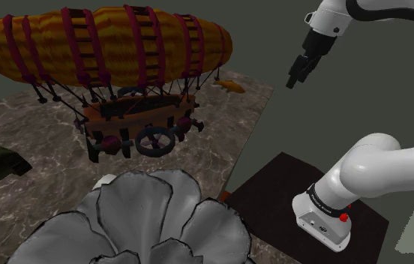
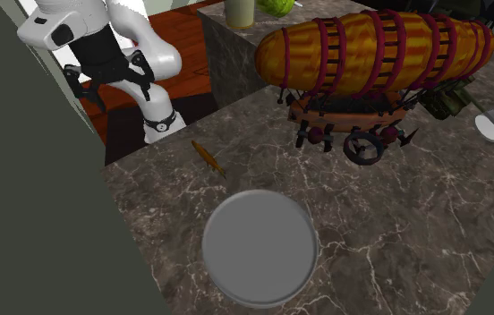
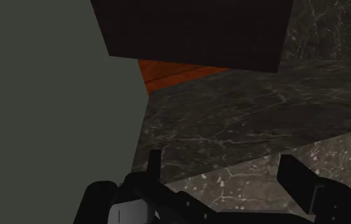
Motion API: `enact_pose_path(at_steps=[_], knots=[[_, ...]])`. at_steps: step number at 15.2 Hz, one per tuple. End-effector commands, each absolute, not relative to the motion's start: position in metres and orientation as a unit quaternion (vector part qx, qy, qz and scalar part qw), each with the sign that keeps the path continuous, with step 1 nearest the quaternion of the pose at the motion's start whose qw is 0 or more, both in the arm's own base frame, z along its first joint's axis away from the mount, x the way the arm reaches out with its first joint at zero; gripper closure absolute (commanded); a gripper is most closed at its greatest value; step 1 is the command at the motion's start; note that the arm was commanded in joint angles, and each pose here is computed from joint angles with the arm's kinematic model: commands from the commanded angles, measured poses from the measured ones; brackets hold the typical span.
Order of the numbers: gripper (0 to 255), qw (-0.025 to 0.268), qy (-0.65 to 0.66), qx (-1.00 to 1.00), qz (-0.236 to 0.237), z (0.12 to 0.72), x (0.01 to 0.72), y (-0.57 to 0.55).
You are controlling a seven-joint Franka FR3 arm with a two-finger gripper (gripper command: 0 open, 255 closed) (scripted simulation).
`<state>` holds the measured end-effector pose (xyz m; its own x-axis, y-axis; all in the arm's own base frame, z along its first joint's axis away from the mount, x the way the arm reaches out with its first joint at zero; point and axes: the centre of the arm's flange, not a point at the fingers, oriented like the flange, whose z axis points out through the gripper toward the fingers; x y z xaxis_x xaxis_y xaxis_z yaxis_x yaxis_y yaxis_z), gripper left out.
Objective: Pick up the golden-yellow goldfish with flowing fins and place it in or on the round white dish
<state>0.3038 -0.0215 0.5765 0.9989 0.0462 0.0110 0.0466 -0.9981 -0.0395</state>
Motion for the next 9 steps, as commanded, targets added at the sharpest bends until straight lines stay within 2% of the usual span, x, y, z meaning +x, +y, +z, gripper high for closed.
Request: enact_pose_path(at_steps=[1, 9], knots=[[0, 0.02, -0.023, -1.0, -0.005, 0.576, 0.304, -0.022], [0, -0.008, -0.113, -0.993, -0.023, 0.566, 0.381, 0.051]])
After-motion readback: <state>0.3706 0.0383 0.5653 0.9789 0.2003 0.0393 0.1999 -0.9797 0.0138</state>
